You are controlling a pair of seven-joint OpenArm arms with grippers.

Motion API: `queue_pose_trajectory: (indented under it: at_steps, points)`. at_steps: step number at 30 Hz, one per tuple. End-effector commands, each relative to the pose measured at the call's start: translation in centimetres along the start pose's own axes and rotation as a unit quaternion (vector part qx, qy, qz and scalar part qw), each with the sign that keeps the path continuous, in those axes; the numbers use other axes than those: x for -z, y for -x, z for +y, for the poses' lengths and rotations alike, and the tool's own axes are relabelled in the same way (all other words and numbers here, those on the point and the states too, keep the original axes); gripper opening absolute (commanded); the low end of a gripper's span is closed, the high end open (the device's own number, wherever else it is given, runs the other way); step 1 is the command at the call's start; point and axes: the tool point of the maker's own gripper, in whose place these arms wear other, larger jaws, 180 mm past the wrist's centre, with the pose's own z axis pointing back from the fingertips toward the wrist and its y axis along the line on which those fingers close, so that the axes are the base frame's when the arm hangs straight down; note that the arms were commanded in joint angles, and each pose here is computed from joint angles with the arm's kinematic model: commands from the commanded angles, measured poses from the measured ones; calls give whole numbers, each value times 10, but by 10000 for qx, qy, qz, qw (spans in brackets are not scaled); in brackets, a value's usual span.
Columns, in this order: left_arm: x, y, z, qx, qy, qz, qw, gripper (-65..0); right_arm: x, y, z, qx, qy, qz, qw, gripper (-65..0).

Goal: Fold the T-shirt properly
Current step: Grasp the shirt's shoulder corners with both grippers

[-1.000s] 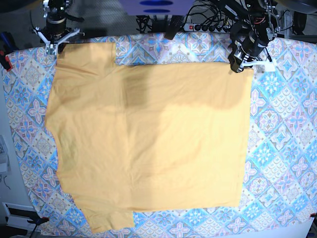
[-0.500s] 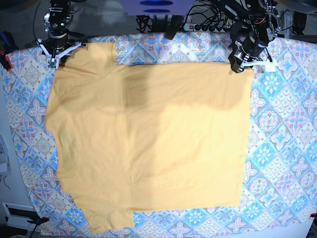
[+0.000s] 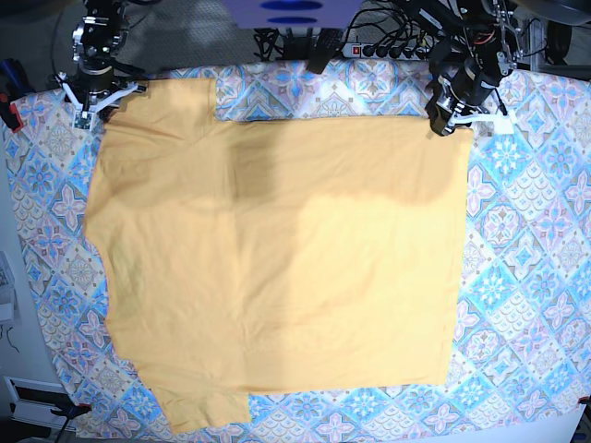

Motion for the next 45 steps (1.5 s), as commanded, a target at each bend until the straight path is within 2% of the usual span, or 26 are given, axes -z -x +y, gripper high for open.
queue_pose_trajectory:
  at_steps: [1, 8, 14, 22, 39, 45]
  points:
    - [-2, -6, -6, 52, 103, -74, 9999, -650, -2, -9, -8, -46, 91, -149, 9998, -451]
    - [-2, -7, -7, 52, 110, -78, 9999, -650, -8, 10, -5, -72, 30, 101, 9999, -451]
    - [-2, -7, -6, 48, 104, -74, 9999, -650, -8, 19, 2, 561, -205, 293, 9978, -450]
    - [-1, -7, -6, 51, 101, -75, 9999, -650, -9, 25, 23, 460, -465, 478, 9967, -450]
    - [-1, -6, -6, 47, 95, -71, 9999, -650, -14, 23, 26, 458, -504, 445, 9967, -452]
    - [-1, -6, -6, 47, 95, -71, 9999, -650, -16, 26, 50, 313, -817, 516, 9948, -453]
